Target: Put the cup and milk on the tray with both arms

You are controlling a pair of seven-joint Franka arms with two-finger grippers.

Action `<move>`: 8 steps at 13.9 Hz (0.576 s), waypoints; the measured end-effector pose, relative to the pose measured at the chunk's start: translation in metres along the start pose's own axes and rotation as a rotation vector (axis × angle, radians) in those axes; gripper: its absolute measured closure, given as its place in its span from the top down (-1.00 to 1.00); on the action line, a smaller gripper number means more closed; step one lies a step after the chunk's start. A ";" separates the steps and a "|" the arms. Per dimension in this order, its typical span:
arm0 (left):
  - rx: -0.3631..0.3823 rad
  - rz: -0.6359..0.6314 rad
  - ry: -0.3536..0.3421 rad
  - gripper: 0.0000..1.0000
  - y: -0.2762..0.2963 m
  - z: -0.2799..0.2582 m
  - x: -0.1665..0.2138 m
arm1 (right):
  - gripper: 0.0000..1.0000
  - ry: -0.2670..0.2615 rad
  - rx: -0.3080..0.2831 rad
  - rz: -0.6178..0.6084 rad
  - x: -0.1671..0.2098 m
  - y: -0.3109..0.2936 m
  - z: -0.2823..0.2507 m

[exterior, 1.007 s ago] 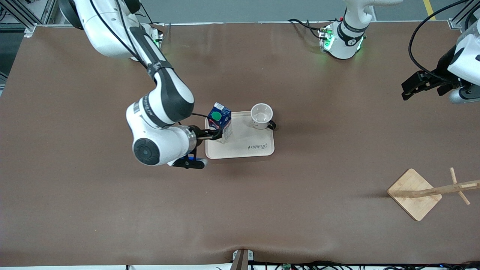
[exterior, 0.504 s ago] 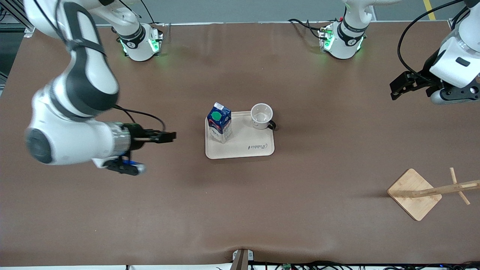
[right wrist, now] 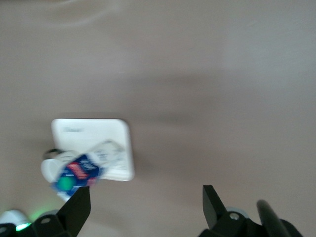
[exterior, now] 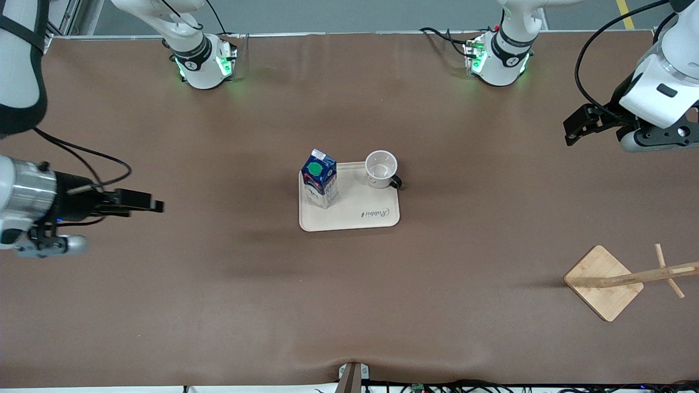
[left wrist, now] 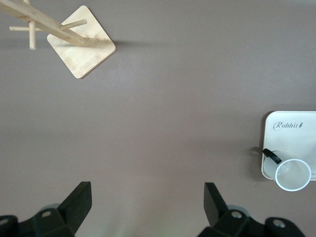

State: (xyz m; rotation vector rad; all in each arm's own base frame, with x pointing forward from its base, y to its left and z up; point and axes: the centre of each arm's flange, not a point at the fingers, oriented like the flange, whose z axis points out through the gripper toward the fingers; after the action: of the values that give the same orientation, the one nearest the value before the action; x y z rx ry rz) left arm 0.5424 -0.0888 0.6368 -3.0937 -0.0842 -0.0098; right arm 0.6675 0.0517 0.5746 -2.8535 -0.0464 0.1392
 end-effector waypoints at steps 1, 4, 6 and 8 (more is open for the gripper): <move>-0.001 -0.001 0.003 1.00 0.000 -0.001 0.000 | 1.00 0.018 -0.063 0.000 -0.009 0.004 -0.017; -0.003 -0.004 0.014 1.00 -0.002 -0.005 0.001 | 1.00 0.037 -0.247 0.022 -0.048 0.013 -0.067; -0.004 -0.009 0.012 1.00 -0.005 -0.006 0.003 | 1.00 0.045 -0.275 0.046 -0.073 0.019 -0.092; -0.002 -0.011 -0.003 1.00 -0.006 -0.003 0.004 | 1.00 0.023 -0.276 0.074 -0.096 0.031 -0.107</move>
State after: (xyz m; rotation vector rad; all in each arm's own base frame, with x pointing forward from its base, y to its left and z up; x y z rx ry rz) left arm 0.5457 -0.0827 0.6399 -3.0952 -0.1015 -0.0063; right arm 0.5828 -0.0119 0.6765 -3.1330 0.0483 0.1239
